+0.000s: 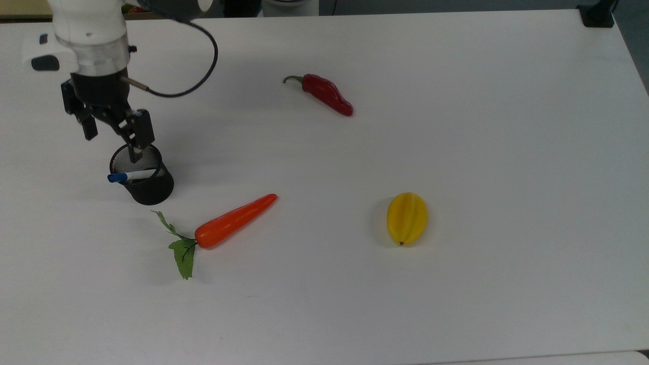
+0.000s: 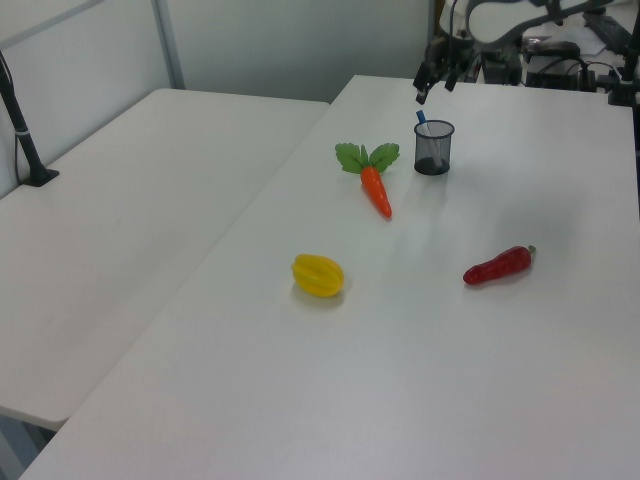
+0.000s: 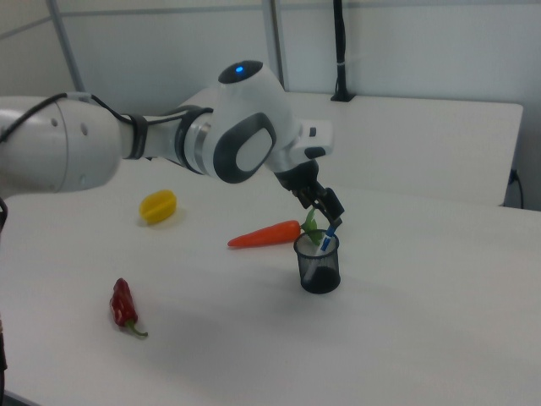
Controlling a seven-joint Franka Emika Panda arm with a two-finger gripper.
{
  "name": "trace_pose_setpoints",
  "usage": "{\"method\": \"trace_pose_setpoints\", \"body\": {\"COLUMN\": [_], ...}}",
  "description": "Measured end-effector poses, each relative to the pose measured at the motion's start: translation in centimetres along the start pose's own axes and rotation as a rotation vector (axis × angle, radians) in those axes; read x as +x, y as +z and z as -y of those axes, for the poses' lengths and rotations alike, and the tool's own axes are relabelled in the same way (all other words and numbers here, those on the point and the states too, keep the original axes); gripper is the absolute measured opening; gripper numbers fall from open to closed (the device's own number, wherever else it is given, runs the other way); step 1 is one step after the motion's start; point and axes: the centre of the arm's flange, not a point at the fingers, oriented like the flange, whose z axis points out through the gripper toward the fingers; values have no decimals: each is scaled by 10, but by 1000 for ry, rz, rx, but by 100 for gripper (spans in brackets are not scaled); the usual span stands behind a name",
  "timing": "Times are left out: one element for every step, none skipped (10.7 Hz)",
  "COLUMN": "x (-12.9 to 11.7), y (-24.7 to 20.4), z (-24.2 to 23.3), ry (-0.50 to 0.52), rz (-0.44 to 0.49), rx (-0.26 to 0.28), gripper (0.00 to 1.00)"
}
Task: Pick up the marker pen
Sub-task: 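Lower the gripper and close it on the blue-capped marker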
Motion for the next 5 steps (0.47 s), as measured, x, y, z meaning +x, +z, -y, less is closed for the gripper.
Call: {"method": "trace_pose_setpoints", "body": {"x": [1, 1, 1, 1, 1], "y": [14, 25, 34, 40, 44], "z": [0, 2, 3, 4, 4], "ry": [5, -1, -7, -11, -12], "rz": [-20, -39, -53, -65, -68], "rx": [0, -5, -7, -7, -6], "gripper": [96, 85, 81, 73, 56]}}
